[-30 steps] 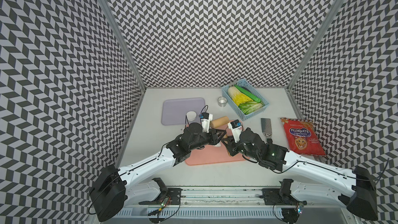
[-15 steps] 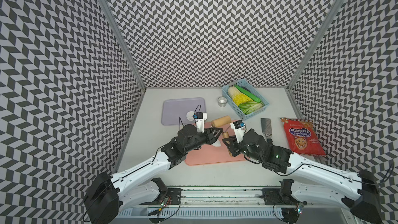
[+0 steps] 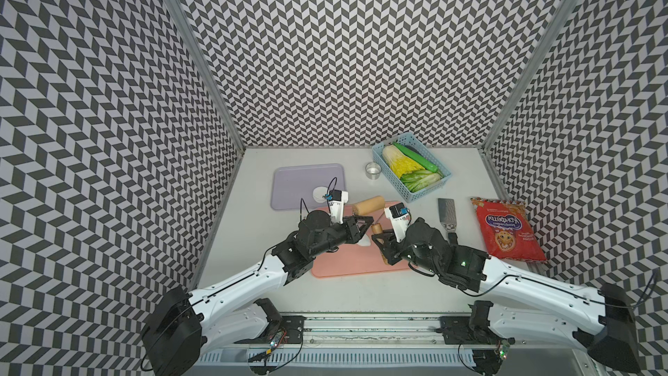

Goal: Roll out the dumpling wrappers from the dough
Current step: Pick up the rolling pin from the center of the board.

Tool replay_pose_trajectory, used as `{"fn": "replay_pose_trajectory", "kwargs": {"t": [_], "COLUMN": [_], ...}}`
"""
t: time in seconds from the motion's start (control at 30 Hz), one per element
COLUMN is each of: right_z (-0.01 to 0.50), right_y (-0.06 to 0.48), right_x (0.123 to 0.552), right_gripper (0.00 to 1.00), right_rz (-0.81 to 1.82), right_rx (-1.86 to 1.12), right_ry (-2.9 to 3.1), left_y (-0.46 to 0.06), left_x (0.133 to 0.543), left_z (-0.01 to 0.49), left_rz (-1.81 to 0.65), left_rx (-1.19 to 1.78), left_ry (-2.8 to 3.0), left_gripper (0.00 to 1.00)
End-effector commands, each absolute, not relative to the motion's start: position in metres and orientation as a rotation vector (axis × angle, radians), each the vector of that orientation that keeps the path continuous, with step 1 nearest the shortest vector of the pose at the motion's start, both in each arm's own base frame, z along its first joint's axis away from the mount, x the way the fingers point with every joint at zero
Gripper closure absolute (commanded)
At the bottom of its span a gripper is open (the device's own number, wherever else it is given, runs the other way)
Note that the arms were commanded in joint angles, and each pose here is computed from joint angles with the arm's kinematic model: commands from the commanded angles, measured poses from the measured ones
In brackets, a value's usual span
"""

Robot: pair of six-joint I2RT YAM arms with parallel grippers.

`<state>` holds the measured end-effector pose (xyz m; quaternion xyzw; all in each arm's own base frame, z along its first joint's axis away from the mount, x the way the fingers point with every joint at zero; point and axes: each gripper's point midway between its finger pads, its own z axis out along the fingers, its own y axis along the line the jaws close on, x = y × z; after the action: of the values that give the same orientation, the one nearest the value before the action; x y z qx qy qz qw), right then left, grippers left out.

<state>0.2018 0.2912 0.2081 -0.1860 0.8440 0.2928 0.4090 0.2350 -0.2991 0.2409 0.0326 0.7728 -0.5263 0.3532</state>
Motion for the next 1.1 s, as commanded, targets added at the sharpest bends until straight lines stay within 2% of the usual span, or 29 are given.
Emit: {"fn": "replay_pose_trajectory", "kwargs": {"t": [0.0,0.07,0.13,0.3,0.47,0.6,0.7,0.87,1.07], "right_z": [0.24,0.24,0.24,0.242,0.255,0.263,0.274,0.301,0.339], "right_y": [0.304,0.302,0.3,0.289,0.274,0.265,0.264,0.27,0.295], "right_x": [0.206,0.208,0.208,0.206,0.197,0.194,0.191,0.181,0.162], "right_gripper": [1.0,1.0,0.91,0.44,0.14,0.06,0.06,0.06,0.09], "right_rz": [0.799,0.789,0.787,0.828,0.967,1.116,1.295,1.554,1.771], "right_rx": [-0.449,-0.44,-0.423,-0.353,-0.276,-0.216,-0.199,-0.232,-0.373], "right_ry": [2.015,2.016,2.018,1.997,1.912,1.866,1.791,1.66,1.564], "left_y": [-0.302,-0.302,-0.301,-0.286,-0.263,-0.242,-0.23,-0.217,-0.213], "left_x": [0.237,0.237,0.237,0.247,0.262,0.27,0.271,0.263,0.258], "left_z": [0.24,0.237,0.237,0.25,0.273,0.299,0.319,0.351,0.366], "left_rz": [-1.384,-1.384,-1.388,-1.39,-1.414,-1.445,-1.459,-1.527,-1.595], "left_rx": [0.092,0.086,0.078,0.022,-0.052,-0.127,-0.17,-0.2,-0.222], "left_ry": [1.986,1.994,1.989,1.936,1.84,1.713,1.616,1.449,1.366], "left_gripper": [1.0,1.0,1.0,1.0,1.0,1.0,1.0,1.0,1.0]}}
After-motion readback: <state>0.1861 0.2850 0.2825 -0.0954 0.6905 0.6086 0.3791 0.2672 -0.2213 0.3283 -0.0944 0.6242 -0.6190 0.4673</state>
